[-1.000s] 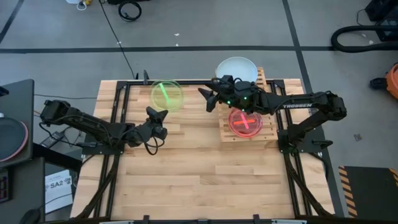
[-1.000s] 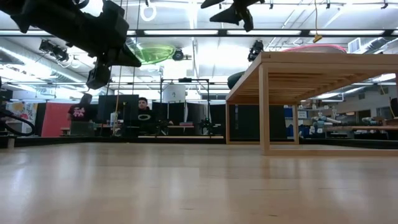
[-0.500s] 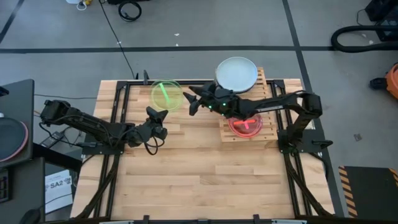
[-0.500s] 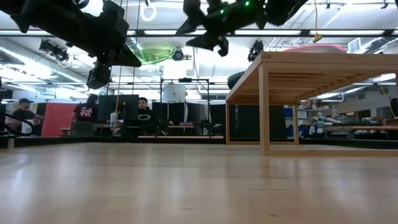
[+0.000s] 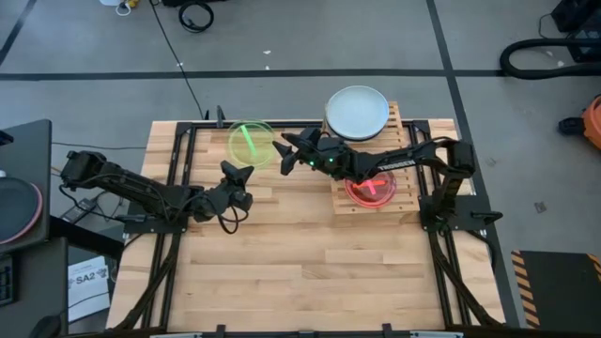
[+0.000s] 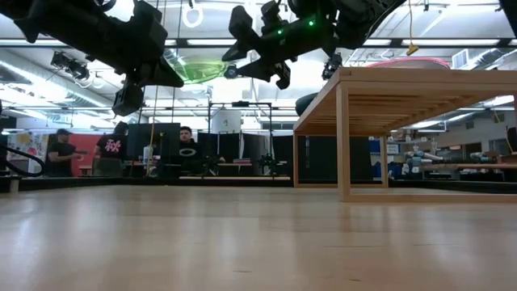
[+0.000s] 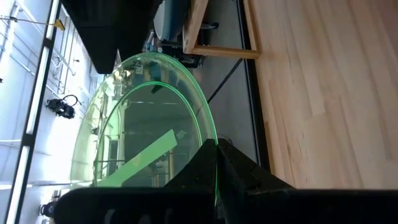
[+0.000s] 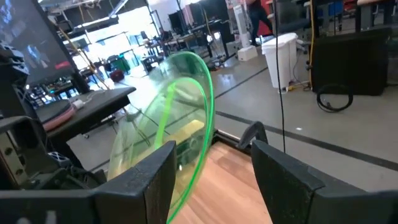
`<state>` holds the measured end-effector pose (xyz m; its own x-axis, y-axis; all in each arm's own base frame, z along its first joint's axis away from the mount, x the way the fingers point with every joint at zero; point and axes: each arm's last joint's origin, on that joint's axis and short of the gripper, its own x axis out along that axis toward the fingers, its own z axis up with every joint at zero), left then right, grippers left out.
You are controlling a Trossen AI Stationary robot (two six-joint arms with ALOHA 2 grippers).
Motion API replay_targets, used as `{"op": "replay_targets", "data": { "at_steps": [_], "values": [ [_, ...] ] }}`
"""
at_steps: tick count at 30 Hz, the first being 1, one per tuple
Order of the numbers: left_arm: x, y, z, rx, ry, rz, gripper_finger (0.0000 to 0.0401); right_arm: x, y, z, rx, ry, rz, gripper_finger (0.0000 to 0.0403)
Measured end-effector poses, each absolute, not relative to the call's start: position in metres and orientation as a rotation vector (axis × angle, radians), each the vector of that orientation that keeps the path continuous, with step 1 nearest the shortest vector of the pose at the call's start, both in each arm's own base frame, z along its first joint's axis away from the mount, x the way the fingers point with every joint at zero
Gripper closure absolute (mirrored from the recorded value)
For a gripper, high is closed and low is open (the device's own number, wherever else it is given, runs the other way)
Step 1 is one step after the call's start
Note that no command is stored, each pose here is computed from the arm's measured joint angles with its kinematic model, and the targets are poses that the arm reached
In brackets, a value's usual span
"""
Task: Place and stack plates onto a shelf
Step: Stack the light green plate on top of the light pink plate on the shelf
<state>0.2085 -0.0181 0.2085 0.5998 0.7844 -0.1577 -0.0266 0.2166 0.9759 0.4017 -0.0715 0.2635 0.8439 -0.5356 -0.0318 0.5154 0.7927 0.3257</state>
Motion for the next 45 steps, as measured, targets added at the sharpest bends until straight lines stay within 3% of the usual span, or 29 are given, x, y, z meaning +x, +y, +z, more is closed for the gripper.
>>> {"op": "replay_targets", "data": {
  "at_steps": [18,45],
  "values": [
    [0.2095,-0.0183,0.2113,1.455,0.838,0.577,0.0392,0.4017,-0.0715,0.2637,0.335,-0.066,-0.565,0.025],
    [0.2094,-0.0182,0.2113,1.592,0.9,0.525,0.0389,0.4016,-0.0713,0.2641,0.338,-0.069,-0.563,0.0392]
  ]
}}
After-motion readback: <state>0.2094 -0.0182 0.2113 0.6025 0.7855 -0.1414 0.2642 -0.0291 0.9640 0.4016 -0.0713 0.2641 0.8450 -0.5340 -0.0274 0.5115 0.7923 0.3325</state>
